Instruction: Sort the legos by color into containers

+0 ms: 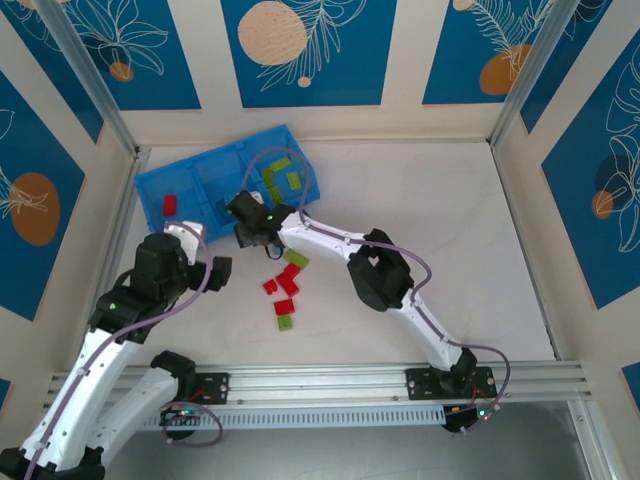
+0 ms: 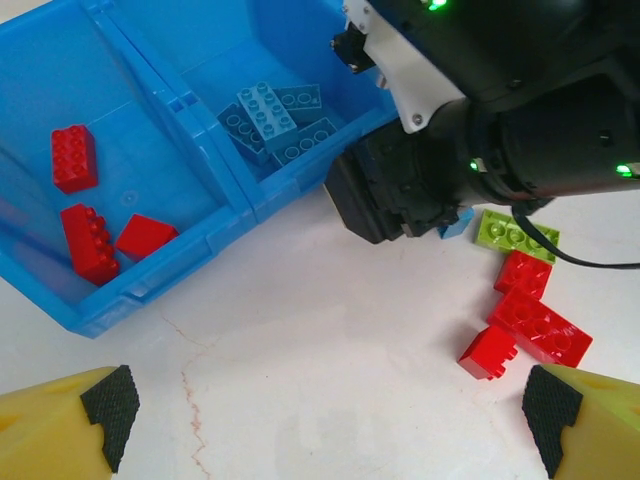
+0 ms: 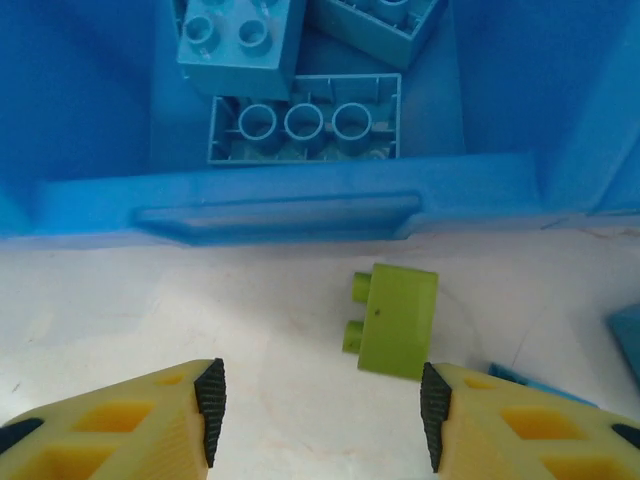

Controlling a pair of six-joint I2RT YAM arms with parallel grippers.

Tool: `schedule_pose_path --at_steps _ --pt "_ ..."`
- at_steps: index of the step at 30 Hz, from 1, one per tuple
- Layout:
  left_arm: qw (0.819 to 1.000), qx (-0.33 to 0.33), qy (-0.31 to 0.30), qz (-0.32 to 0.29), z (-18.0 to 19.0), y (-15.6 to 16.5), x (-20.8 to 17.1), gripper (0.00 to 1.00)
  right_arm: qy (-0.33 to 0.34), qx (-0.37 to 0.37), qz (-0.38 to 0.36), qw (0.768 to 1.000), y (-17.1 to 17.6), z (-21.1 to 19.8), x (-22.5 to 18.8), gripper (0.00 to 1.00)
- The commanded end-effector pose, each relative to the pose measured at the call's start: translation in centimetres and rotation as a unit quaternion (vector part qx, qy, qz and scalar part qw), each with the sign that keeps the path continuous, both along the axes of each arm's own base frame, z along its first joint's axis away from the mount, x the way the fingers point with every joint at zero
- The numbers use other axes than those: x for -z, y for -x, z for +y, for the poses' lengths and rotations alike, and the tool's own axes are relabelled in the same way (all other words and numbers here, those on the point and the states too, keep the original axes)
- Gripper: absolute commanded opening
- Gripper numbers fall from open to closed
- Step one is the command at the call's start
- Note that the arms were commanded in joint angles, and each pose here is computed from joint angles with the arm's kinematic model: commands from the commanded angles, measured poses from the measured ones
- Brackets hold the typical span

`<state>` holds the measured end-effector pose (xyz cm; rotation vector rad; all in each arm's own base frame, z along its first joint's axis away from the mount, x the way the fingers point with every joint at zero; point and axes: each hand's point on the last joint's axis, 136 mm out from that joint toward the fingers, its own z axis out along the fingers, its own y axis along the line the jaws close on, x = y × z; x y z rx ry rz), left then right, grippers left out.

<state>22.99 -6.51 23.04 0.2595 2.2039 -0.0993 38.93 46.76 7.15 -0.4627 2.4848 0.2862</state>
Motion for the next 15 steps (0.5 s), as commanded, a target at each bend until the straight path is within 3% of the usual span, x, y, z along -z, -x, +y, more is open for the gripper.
schedule_pose_path --at_steps 1,10,15 --pt "1.0 0.006 0.001 -0.008 0.0 -0.1 -0.2 1.0 0.026 0.008 0.012 1.0 -0.7 -0.7 1.5 0.55" --pt "1.0 0.005 -0.001 -0.009 0.1 -0.1 -0.2 1.0 0.037 0.001 0.029 0.999 -1.0 -0.2 3.2 0.44" --pt "1.0 0.004 -0.001 -0.009 0.1 -0.1 -0.2 1.0 0.05 0.01 0.029 0.998 -0.8 -1.1 2.1 0.44"
